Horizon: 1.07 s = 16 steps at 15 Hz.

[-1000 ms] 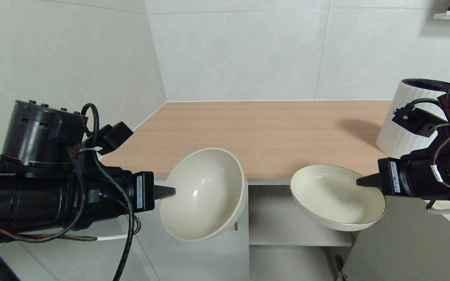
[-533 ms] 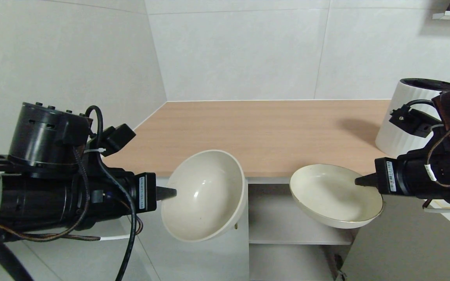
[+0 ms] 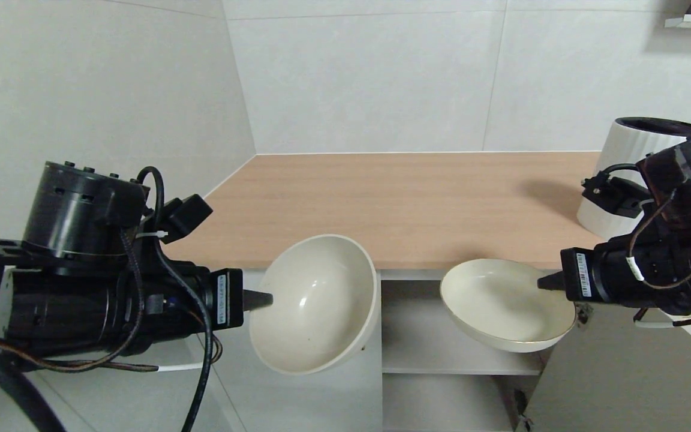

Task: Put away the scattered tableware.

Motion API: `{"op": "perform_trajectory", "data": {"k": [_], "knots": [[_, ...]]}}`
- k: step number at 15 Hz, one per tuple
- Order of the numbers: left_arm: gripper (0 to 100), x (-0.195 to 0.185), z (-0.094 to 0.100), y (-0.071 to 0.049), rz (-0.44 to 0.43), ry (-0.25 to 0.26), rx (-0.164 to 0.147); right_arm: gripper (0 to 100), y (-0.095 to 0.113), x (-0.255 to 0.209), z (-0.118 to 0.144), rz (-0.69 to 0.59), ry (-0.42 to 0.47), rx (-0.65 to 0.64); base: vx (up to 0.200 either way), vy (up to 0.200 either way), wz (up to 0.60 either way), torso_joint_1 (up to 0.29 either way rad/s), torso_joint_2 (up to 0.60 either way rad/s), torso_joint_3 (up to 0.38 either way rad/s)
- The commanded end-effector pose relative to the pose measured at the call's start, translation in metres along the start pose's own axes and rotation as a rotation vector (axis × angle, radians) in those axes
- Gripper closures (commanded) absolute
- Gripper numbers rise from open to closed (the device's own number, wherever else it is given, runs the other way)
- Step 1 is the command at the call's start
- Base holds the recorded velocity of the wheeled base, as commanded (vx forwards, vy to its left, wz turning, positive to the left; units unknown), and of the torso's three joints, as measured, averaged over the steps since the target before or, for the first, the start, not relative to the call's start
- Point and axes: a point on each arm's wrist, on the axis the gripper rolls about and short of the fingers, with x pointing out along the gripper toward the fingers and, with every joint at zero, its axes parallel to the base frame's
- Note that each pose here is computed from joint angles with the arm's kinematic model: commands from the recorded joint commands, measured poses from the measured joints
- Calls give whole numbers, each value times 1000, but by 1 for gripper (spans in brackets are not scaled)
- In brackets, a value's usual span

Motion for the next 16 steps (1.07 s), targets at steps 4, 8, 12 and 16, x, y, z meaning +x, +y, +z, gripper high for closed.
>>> {"op": "perform_trajectory", "data": {"k": [4,8,12,16], "knots": [[100,0,0,0,1,2,1,100,0,8,-1,-17,18,-2,0,0,0,-154,415,253],[100,1,0,0,1,4,1,100,0,9,-2,-21,23,-2,0,0,0,-156,467,301],[100,1,0,0,1,4,-1,100,-1,11,-3,-23,28,-2,0,0,0,-130,454,326],[100,3,-1,1,4,9,0,100,-1,12,-3,-25,33,-3,0,0,0,-52,298,228]]}}
